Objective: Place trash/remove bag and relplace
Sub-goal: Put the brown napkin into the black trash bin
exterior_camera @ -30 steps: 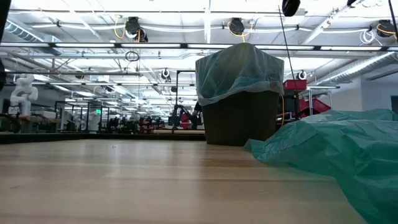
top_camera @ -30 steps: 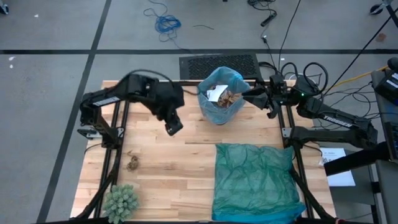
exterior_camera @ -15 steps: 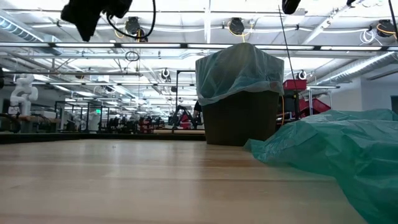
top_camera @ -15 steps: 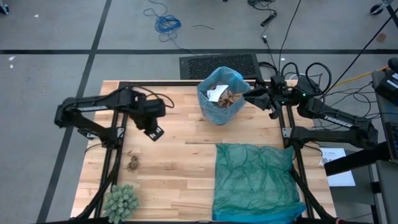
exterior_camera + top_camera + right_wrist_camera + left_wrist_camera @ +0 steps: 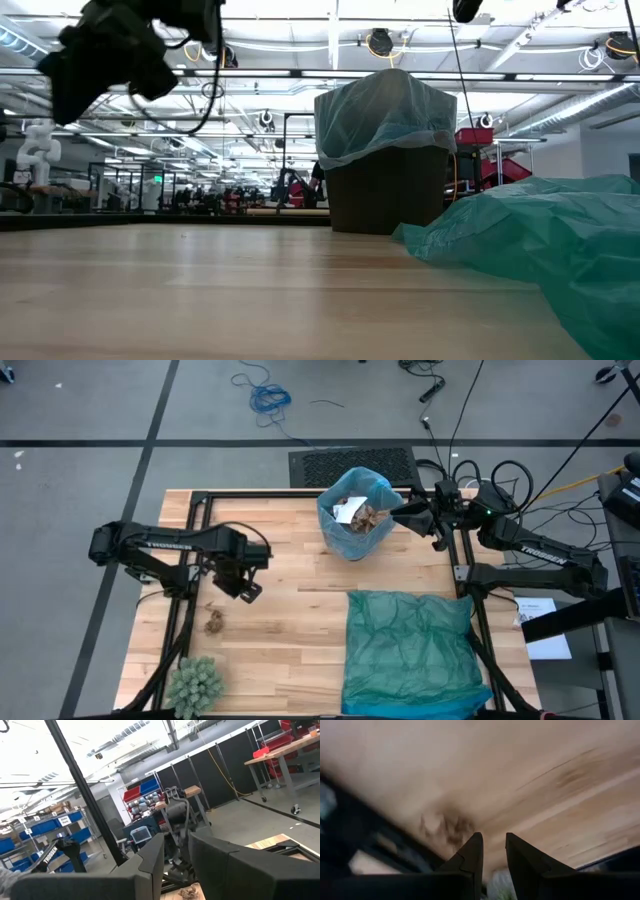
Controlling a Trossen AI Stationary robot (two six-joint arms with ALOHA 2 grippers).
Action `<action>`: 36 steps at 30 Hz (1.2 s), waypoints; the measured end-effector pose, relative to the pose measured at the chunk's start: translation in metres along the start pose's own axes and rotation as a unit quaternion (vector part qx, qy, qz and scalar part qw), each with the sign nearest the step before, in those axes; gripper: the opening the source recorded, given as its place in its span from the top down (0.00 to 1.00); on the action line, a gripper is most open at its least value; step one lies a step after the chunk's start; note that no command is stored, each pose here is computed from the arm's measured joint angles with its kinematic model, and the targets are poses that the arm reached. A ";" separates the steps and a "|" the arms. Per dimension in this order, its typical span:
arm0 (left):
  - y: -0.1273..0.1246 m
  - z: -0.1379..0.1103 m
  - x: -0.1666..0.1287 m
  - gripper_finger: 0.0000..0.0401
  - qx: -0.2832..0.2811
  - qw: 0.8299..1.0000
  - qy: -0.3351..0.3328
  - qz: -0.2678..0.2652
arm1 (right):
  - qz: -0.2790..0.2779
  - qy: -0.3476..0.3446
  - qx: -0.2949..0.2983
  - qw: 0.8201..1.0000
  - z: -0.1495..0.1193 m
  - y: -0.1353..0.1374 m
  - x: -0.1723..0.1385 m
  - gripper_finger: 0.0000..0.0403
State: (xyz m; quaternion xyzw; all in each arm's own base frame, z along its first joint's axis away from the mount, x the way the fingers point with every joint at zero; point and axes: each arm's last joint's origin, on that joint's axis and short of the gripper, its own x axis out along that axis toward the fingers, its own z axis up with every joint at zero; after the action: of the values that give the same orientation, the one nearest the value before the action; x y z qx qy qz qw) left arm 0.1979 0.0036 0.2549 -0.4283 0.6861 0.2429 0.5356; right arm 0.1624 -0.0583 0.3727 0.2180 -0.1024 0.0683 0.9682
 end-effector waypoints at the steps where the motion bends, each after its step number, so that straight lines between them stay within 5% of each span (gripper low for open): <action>1: 0.001 -0.001 0.005 0.80 -0.018 1.000 0.008 0.004 | 0.000 0.000 0.000 1.000 0.000 0.000 0.000 0.79; 9: 0.004 -0.010 0.028 0.78 -0.113 0.992 0.028 0.043 | 0.000 0.000 0.002 1.000 0.000 0.000 0.000 0.79; 17: 0.010 -0.025 0.055 0.62 -0.132 0.985 0.077 0.083 | -0.001 0.000 0.002 1.000 0.000 0.000 0.000 0.79; 23: 0.007 -0.025 0.079 0.54 -0.137 0.986 0.087 0.047 | -0.001 0.000 0.001 1.000 0.000 0.000 0.000 0.79; 32: 0.024 -0.031 0.111 0.53 -0.164 0.978 0.098 0.082 | -0.001 0.000 0.000 1.000 0.000 0.000 0.000 0.79; 36: 0.022 -0.025 0.130 0.53 -0.152 0.983 0.100 0.013 | -0.001 0.000 0.000 1.000 0.000 0.000 0.000 0.79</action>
State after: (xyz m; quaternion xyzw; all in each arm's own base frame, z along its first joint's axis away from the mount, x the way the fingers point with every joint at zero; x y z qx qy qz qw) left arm 0.1585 -0.0481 0.1372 -0.5179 0.6965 0.3069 0.3904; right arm 0.1624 -0.0584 0.3726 0.2181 -0.1024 0.0671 0.9682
